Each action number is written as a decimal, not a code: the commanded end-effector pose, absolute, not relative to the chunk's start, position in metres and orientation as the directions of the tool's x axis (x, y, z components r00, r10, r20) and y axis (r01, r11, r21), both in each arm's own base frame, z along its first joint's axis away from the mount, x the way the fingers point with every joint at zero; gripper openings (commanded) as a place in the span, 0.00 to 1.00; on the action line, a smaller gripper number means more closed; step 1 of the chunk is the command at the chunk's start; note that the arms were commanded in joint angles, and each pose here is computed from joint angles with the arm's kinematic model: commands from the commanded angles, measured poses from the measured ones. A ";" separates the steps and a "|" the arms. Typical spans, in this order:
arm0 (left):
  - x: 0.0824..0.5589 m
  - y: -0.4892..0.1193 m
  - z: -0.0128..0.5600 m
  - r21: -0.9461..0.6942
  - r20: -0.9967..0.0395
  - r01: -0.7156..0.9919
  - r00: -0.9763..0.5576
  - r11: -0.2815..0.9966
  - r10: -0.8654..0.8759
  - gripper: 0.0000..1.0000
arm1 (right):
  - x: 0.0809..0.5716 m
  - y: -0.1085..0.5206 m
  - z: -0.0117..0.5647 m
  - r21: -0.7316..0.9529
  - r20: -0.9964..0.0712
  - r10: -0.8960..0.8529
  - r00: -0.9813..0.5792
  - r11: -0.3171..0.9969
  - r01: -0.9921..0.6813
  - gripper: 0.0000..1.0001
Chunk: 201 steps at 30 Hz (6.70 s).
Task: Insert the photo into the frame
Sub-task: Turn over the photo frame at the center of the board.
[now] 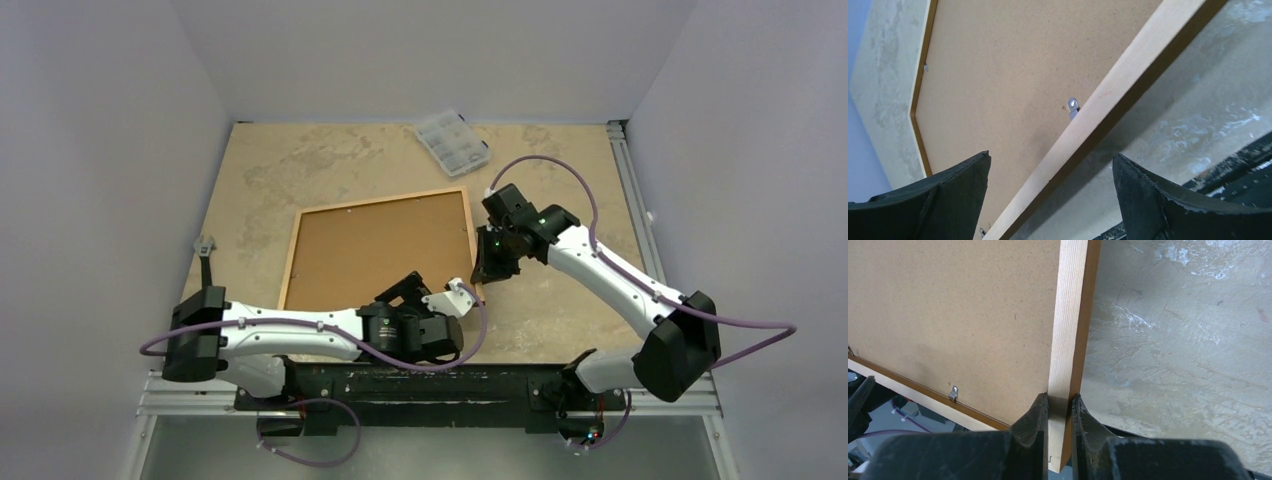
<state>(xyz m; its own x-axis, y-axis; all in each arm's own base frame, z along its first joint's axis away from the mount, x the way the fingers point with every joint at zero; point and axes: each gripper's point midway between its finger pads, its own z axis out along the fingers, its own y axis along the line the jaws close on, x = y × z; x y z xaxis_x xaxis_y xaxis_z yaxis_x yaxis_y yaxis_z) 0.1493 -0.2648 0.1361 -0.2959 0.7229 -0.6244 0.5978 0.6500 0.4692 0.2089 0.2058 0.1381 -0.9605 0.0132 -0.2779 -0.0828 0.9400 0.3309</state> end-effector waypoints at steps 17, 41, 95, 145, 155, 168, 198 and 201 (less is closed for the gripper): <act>0.173 -0.235 0.191 0.725 -0.585 0.229 -0.292 0.649 0.757 0.40 | 0.204 0.238 0.203 0.535 -0.372 0.010 -0.928 0.819 -0.205 0.03; 0.155 -0.210 0.274 0.511 -0.752 0.322 -0.282 0.797 0.596 0.03 | 0.218 0.191 0.377 0.275 -0.960 0.181 -0.211 0.735 -0.620 0.68; 0.103 -0.226 0.284 0.129 -0.820 0.705 -0.320 0.697 0.475 0.02 | 0.130 0.301 0.324 -0.626 -0.778 0.064 0.625 -0.161 -0.763 0.13; 0.113 -0.255 0.265 -0.215 -0.860 0.463 -0.507 0.860 0.058 0.94 | 0.176 0.255 0.280 0.417 -0.883 0.003 -0.470 0.468 -0.779 0.00; 0.113 -0.255 0.230 -0.208 -0.830 0.391 -0.555 0.897 0.050 0.95 | 0.186 0.243 0.243 0.550 -0.777 -0.010 -0.630 0.476 -0.686 0.00; 0.125 -0.284 0.124 -0.280 -0.656 0.300 -0.753 0.912 0.047 1.00 | 0.196 0.220 0.143 0.596 -0.645 -0.039 -0.763 0.599 -0.534 0.00; 0.172 -0.265 0.235 -0.397 -0.754 0.296 -0.645 0.869 -0.124 1.00 | 0.272 0.152 0.029 0.511 -0.420 0.180 -0.890 0.857 -0.068 0.64; 0.176 -0.255 0.268 -0.444 -0.777 0.322 -0.603 0.836 -0.181 1.00 | 0.289 0.147 0.038 0.474 -0.453 0.183 -0.872 0.878 -0.062 0.76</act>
<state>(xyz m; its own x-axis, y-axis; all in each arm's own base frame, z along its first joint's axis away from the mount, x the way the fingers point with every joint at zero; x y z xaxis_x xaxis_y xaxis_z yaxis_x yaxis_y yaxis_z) 0.1633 -0.2660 0.2095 -0.6940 -0.0963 -0.7135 0.2777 0.8786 -0.3886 0.2548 0.1719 0.0397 -0.9208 0.1811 -0.3454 -0.0767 0.7842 0.6157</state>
